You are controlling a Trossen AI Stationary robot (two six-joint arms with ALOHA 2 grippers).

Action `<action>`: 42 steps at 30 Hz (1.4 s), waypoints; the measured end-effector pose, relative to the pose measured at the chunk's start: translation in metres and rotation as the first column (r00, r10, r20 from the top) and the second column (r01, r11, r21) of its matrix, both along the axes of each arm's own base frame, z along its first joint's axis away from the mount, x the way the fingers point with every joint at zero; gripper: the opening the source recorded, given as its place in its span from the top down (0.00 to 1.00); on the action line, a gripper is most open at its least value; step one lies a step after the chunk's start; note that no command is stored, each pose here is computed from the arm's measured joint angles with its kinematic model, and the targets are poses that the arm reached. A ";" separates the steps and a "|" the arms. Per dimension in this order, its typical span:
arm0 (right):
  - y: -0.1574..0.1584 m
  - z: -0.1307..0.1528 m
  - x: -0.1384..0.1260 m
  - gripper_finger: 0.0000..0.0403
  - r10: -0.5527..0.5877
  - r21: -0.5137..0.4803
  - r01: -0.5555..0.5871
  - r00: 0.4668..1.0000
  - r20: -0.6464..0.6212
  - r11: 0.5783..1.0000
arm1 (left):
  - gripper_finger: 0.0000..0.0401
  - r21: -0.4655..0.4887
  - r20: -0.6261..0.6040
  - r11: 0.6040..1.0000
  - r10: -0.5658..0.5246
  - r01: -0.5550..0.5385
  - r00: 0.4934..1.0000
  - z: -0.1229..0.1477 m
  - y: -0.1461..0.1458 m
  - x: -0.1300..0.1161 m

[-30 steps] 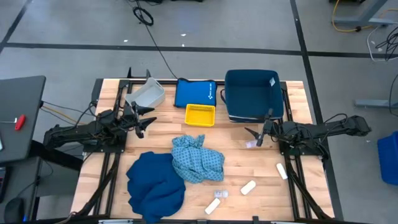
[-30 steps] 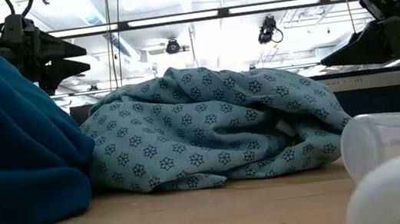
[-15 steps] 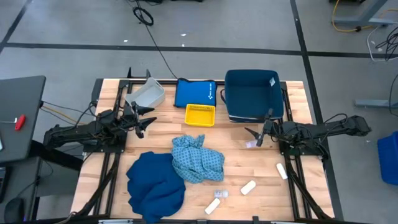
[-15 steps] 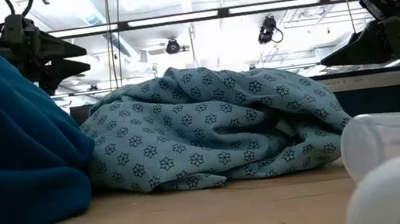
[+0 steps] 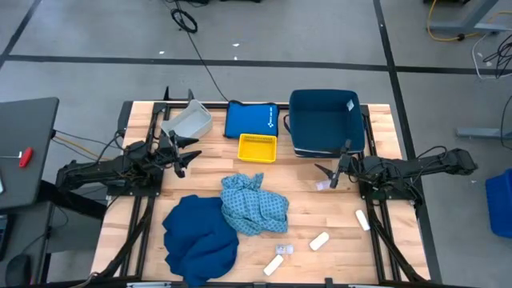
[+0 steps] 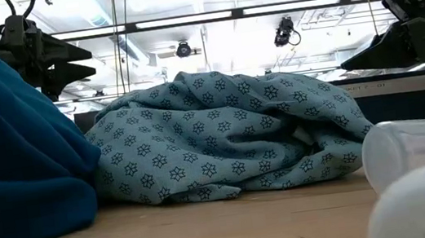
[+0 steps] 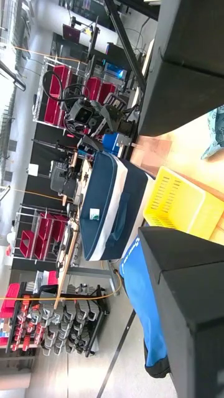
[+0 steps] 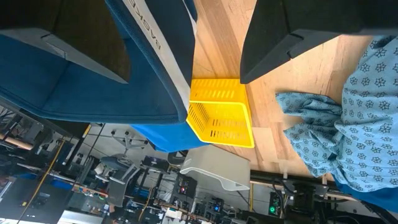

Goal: Pick & place medical supplies in basket/bin

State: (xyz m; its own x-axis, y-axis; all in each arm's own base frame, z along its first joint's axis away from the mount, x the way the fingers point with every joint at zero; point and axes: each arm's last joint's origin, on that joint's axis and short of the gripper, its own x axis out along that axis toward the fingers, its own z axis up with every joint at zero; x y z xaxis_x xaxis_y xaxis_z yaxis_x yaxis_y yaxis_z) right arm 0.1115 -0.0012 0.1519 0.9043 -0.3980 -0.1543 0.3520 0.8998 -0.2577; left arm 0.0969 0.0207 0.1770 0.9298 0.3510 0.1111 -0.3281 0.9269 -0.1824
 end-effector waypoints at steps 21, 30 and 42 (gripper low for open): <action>-0.002 0.000 -0.001 0.23 -0.036 -0.288 -0.002 0.991 -0.128 0.958 | 0.36 -0.037 0.014 0.999 -0.005 0.005 1.000 0.000 0.000 0.000; -0.002 0.000 -0.001 0.23 -0.037 -0.414 -0.047 0.980 -0.194 0.909 | 0.36 0.002 0.000 1.000 -0.003 0.003 1.000 0.000 0.000 0.000; 0.002 0.000 0.001 0.23 0.054 0.051 -0.055 0.998 0.017 0.997 | 0.36 0.036 -0.043 0.995 -0.092 0.093 0.995 -0.003 -0.003 0.001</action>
State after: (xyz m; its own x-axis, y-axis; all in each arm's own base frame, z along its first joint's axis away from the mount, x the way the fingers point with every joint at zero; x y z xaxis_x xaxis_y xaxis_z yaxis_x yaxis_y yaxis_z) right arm 0.1122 0.0005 0.1517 0.9268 -0.3402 -0.1589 0.3059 0.9295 -0.2058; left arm 0.0980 0.0182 0.1742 0.9621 0.2597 0.0839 -0.2472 0.9596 -0.1346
